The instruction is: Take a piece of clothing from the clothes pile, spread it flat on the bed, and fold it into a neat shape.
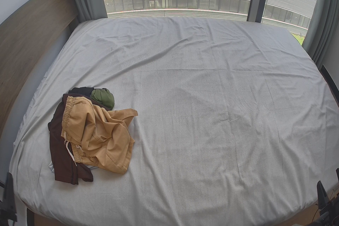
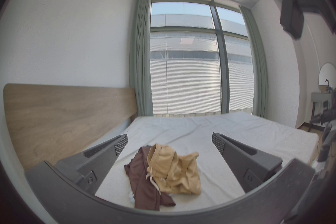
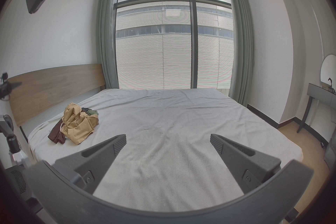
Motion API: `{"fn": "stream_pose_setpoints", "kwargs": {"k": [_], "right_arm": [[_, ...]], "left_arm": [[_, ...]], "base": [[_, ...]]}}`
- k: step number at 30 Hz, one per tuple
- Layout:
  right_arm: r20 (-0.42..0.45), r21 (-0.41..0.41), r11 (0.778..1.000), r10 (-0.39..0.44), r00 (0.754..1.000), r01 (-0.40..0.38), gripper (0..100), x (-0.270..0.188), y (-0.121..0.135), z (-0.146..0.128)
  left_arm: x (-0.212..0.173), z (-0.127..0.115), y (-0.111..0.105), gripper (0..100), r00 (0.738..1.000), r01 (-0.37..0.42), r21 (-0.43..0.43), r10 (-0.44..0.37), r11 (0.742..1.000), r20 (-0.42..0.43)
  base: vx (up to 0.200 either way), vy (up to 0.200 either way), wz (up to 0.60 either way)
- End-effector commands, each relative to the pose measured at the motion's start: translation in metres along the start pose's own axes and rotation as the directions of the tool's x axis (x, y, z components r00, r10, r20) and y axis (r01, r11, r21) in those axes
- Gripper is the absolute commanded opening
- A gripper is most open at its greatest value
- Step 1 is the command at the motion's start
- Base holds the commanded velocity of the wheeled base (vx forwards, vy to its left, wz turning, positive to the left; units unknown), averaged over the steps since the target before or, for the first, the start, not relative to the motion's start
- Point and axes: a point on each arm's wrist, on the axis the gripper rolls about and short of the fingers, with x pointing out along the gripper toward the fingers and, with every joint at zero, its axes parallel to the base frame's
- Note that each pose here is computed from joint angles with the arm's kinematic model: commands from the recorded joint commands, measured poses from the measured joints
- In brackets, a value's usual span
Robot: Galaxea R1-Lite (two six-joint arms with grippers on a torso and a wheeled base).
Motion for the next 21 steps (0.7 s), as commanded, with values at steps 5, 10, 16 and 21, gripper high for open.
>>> {"fn": "stream_pose_setpoints", "kwargs": {"k": [5,10,16,21], "right_arm": [[0.001,0.003,1.000,0.000,1.000,0.000,100,0.000,0.000,-0.005],[-0.001,0.003,1.000,0.000,1.000,0.000,100,0.000,0.000,-0.005],[-0.001,0.005,1.000,0.000,1.000,0.000,100,0.000,0.000,-0.005],[-0.001,0.006,1.000,0.000,1.000,0.000,100,0.000,0.000,-0.005]], "left_arm": [[0.134,0.068,-0.009,100,0.937,0.149,-0.176,-0.196,0.973,-0.289],[0.182,0.057,-0.014,100,0.911,0.148,-0.193,-0.210,0.970,-0.356],[0.216,0.038,-0.018,100,0.883,0.172,-0.207,-0.244,0.963,-0.400],[0.227,0.029,-0.020,100,0.851,0.218,-0.240,-0.304,0.946,-0.428]], "base": [[0.000,0.000,0.00],[0.000,0.000,0.00],[0.000,0.000,0.00],[0.000,0.000,0.00]]}}
